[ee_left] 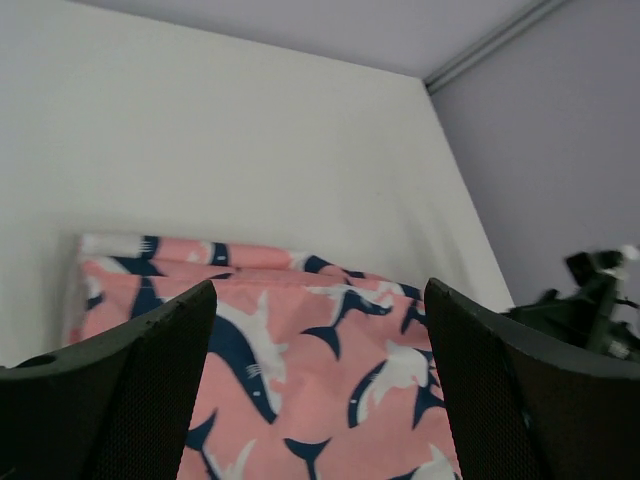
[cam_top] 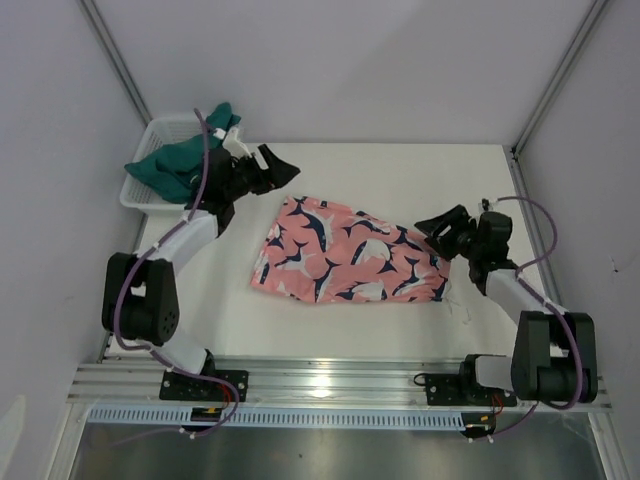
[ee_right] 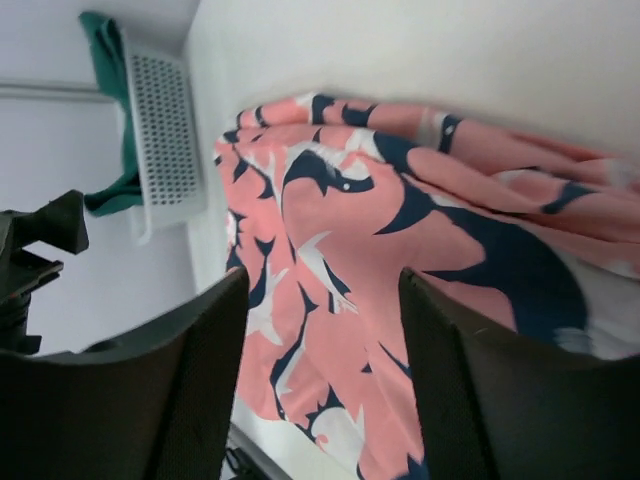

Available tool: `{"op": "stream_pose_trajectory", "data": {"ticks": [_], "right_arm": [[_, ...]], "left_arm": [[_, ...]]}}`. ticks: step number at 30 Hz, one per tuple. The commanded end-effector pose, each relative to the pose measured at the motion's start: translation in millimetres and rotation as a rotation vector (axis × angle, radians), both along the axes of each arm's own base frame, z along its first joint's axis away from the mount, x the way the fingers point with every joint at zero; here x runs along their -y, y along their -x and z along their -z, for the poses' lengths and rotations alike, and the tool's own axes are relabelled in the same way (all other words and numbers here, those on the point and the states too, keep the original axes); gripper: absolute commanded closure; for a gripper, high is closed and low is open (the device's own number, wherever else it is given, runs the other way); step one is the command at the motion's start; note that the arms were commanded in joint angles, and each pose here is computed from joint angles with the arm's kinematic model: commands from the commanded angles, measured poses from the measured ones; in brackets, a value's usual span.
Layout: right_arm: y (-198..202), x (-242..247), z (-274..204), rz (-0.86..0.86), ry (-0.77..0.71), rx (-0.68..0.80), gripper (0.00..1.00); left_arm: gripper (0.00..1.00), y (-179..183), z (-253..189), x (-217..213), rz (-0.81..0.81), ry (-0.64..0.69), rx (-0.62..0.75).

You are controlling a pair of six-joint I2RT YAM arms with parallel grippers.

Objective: Fold and stack the shorts
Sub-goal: Fold the shorts

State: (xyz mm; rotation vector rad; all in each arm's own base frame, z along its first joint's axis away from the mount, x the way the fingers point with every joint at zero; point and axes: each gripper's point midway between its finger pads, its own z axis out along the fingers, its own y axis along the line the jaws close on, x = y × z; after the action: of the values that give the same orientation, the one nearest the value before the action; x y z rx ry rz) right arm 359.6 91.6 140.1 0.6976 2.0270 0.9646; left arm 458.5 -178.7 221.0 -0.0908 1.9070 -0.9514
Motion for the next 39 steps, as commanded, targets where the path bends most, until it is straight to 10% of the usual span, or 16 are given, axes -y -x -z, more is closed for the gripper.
{"op": "stream_pose_trajectory", "data": {"ticks": [1,19,39], "right_arm": [[6,-57,-28,-0.239,-0.231,0.196,0.39],[5,-68,100,-0.139,-0.263,0.049,0.35],[-154,-65,82,-0.190,0.144,-0.089,0.29]], "left_arm": [[0.14,37,-14,32,0.085,-0.019,0.078],[0.14,92,80,84,0.214,-0.068,-0.059],[0.16,178,177,63,0.078,-0.102,-0.250]]}}
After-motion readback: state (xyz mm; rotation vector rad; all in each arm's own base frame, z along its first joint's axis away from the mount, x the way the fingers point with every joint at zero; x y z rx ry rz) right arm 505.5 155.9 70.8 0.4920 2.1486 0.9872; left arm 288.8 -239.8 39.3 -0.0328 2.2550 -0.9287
